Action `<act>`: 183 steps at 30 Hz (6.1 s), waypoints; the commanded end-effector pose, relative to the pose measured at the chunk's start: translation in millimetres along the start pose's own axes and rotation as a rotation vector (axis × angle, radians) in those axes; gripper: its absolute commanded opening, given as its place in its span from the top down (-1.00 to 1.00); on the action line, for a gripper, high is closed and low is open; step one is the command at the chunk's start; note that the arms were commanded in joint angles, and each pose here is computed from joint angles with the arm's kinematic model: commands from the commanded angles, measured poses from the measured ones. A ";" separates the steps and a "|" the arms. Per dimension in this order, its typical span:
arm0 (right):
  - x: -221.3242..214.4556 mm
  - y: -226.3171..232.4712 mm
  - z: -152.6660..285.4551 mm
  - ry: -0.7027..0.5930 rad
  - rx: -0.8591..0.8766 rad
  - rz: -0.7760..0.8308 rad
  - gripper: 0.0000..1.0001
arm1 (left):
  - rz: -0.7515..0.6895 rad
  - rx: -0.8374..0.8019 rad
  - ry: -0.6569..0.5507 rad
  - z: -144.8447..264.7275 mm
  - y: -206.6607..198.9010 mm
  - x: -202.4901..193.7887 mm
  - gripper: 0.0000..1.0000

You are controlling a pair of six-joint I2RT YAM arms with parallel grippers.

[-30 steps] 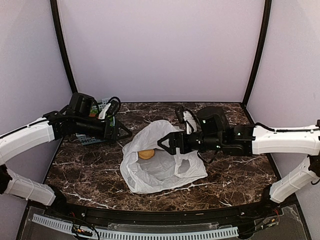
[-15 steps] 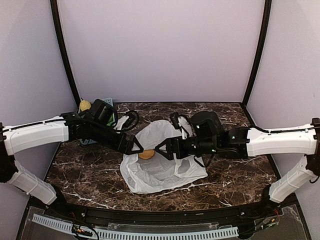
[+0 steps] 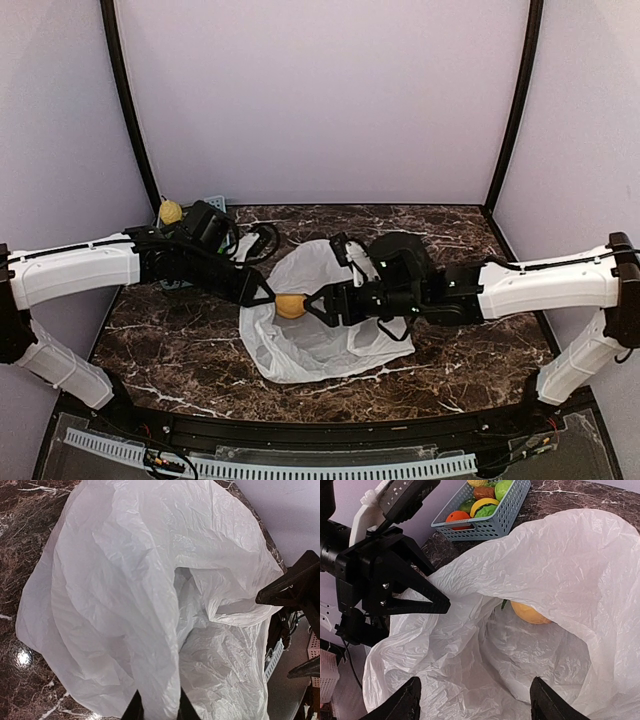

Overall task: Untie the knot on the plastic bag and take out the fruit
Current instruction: Pick up the bag opening from the takeout bag, then reach into the takeout bag at the center of the board, then pick up the fake fruit from the takeout bag, then pass from the right arm to the left

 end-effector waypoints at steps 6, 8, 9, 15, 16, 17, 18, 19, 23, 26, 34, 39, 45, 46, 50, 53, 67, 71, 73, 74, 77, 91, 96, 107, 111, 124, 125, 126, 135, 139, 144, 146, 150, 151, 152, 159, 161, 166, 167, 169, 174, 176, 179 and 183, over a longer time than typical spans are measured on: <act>-19.1 -9.8 -33.8 -0.002 -0.073 0.020 -0.31 | 0.000 -0.039 -0.032 6.3 -5.3 -0.2 0.98; -23.3 -15.3 -42.6 -0.001 -0.110 0.006 -0.29 | 0.002 -0.041 -0.030 5.7 -4.9 -1.5 0.98; -24.2 -17.0 -46.8 -0.002 -0.122 0.004 -0.28 | 0.004 -0.045 -0.026 5.3 -4.9 -2.4 0.98; -25.9 -22.8 -74.2 -0.008 -0.171 0.008 -0.30 | 0.013 -0.053 -0.003 1.0 -2.7 -8.1 0.98; -27.4 -24.5 -80.4 -0.002 -0.180 0.009 -0.32 | 0.014 -0.052 0.001 0.1 -2.0 -9.5 0.98; -27.1 -24.1 -84.7 -0.002 -0.181 0.010 -0.35 | 0.015 -0.052 0.003 -0.3 -1.8 -10.0 0.98; -26.8 -24.9 -89.4 -0.002 -0.187 0.010 -0.39 | 0.016 -0.051 0.006 -0.6 -1.1 -10.9 0.98; -26.4 -24.9 -93.3 -0.004 -0.190 0.010 -0.46 | 0.017 -0.052 0.007 -0.8 -0.8 -11.3 0.98; -23.2 -26.1 -108.7 -0.021 -0.218 0.017 -0.61 | 0.017 -0.050 0.013 -2.1 0.0 -13.2 0.98; -20.3 -29.1 -116.3 -0.050 -0.250 0.028 -0.71 | 0.023 -0.052 0.017 -3.3 0.3 -13.4 0.98; -14.0 -42.5 -134.1 -0.098 -0.307 0.038 -0.82 | 0.029 -0.062 0.023 -4.1 0.1 -15.2 0.98; -14.4 -46.8 -148.2 -0.099 -0.302 0.066 -0.87 | 0.033 -0.066 0.030 -5.5 0.5 -16.2 0.98; -17.1 -50.7 -160.0 -0.097 -0.318 0.098 -0.87 | 0.035 -0.073 0.036 -8.3 0.3 -15.3 0.98; -17.3 -52.2 -161.8 -0.097 -0.328 0.101 -0.85 | 0.036 -0.072 0.039 -9.1 0.6 -15.3 0.98; -18.0 -57.6 -167.1 -0.105 -0.354 0.109 -0.77 | 0.041 -0.075 0.044 -10.8 0.3 -15.0 0.98; -18.5 -61.5 -171.4 -0.100 -0.354 0.110 -0.65 | 0.045 -0.076 0.046 -11.6 0.4 -14.9 0.98; -11.3 -52.7 -156.2 -0.136 -0.277 0.179 -0.01 | 0.057 -0.055 0.030 -9.6 0.1 -10.1 0.98; -7.9 -48.2 -140.1 -0.155 -0.262 0.183 0.01 | 0.056 -0.038 0.018 -6.6 0.3 -8.4 0.98; -11.0 -48.3 -130.1 -0.151 -0.267 0.187 0.02 | 0.056 -0.026 0.012 -5.4 0.9 -8.0 0.98; -11.8 -47.0 -124.8 -0.153 -0.266 0.187 0.02 | 0.056 -0.012 0.007 -5.1 2.0 -8.0 0.99; -19.7 -41.4 -107.7 -0.145 -0.256 0.192 0.02 | 0.060 0.016 0.002 -3.5 4.3 -8.4 0.98; -56.0 -21.2 -38.9 -0.115 -0.218 0.096 0.02 | 0.090 0.034 -0.074 1.6 5.3 -4.3 0.98; -55.2 -7.4 -21.2 -0.130 -0.189 0.091 0.02 | 0.091 0.025 -0.086 -1.4 3.9 1.6 0.98; -16.5 19.1 28.6 -0.332 -0.091 0.111 0.02 | 0.039 0.071 -0.256 47.1 -6.8 16.0 -0.48; -3.7 30.6 37.4 -0.381 -0.030 0.158 0.02 | -0.011 0.027 -0.325 83.5 -22.0 22.1 -0.66; 25.5 80.7 32.5 -0.412 0.075 0.410 0.02 | 0.050 -0.449 -0.256 95.8 -66.8 32.7 -0.79; 25.6 84.0 29.5 -0.407 0.076 0.426 0.02 | 0.058 -0.460 -0.246 91.7 -67.2 33.8 -0.80; 26.1 86.3 26.6 -0.404 0.075 0.437 0.02 | 0.054 -0.477 -0.236 90.5 -69.3 33.4 -0.81; 30.7 96.2 17.1 -0.411 0.090 0.468 0.01 | 0.078 -0.552 -0.197 75.8 -74.7 31.6 -0.88; 31.1 97.0 17.4 -0.414 0.089 0.474 0.01 | 0.104 -0.549 -0.164 67.9 -72.2 25.5 -0.89; 31.3 97.4 17.3 -0.410 0.088 0.477 0.01 | 0.124 -0.552 -0.149 63.4 -70.4 21.2 -0.84; 31.5 97.1 17.5 -0.409 0.089 0.477 0.01 | 0.129 -0.553 -0.146 62.5 -70.4 20.6 -0.79; 30.6 96.9 16.1 -0.401 0.088 0.477 0.00 | 0.134 -0.553 -0.144 62.3 -70.3 20.2 -0.63; 31.0 97.1 16.3 -0.402 0.088 0.475 0.00 | 0.135 -0.553 -0.143 62.3 -70.2 19.9 -0.60; 30.6 96.8 15.8 -0.401 0.087 0.475 0.00 | 0.135 -0.556 -0.144 62.3 -70.6 19.8 -0.54; 29.0 95.6 13.6 -0.391 0.076 0.467 -0.01 | 0.139 -0.565 -0.142 63.4 -71.4 18.5 -0.17; 29.0 94.9 13.4 -0.390 0.072 0.466 -0.01 | 0.141 -0.570 -0.145 64.1 -71.4 17.8 -0.04; 28.9 94.0 14.0 -0.389 0.062 0.458 -0.34 | 0.139 -0.586 -0.150 64.6 -72.1 17.6 0.28; 28.7 93.6 14.3 -0.389 0.061 0.457 -0.45 | 0.137 -0.587 -0.151 64.6 -72.4 17.5 0.30; 28.6 93.2 14.8 -0.388 0.059 0.453 -0.63 | 0.140 -0.584 -0.152 64.1 -71.8 17.1 0.31; 28.5 92.2 16.4 -0.388 0.057 0.449 -0.95 | 0.143 -0.560 -0.171 64.4 -69.4 16.8 0.34; 27.9 92.2 17.4 -0.388 0.058 0.450 -0.97 | 0.143 -0.542 -0.184 65.6 -68.2 16.9 0.36; 26.8 91.8 21.5 -0.392 0.057 0.446 -0.97 | 0.131 -0.502 -0.209 68.9 -65.9 17.1 0.38; 26.6 88.2 32.1 -0.410 0.053 0.421 -0.97 | 0.100 -0.401 -0.232 73.8 -60.7 20.3 0.38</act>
Point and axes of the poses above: each gripper's point midway between its finger pads, its own z axis back along the fingers, its own y axis along the line the jaws close on, x = y × z, the point moved 9 cm from there along z, back along the fingers
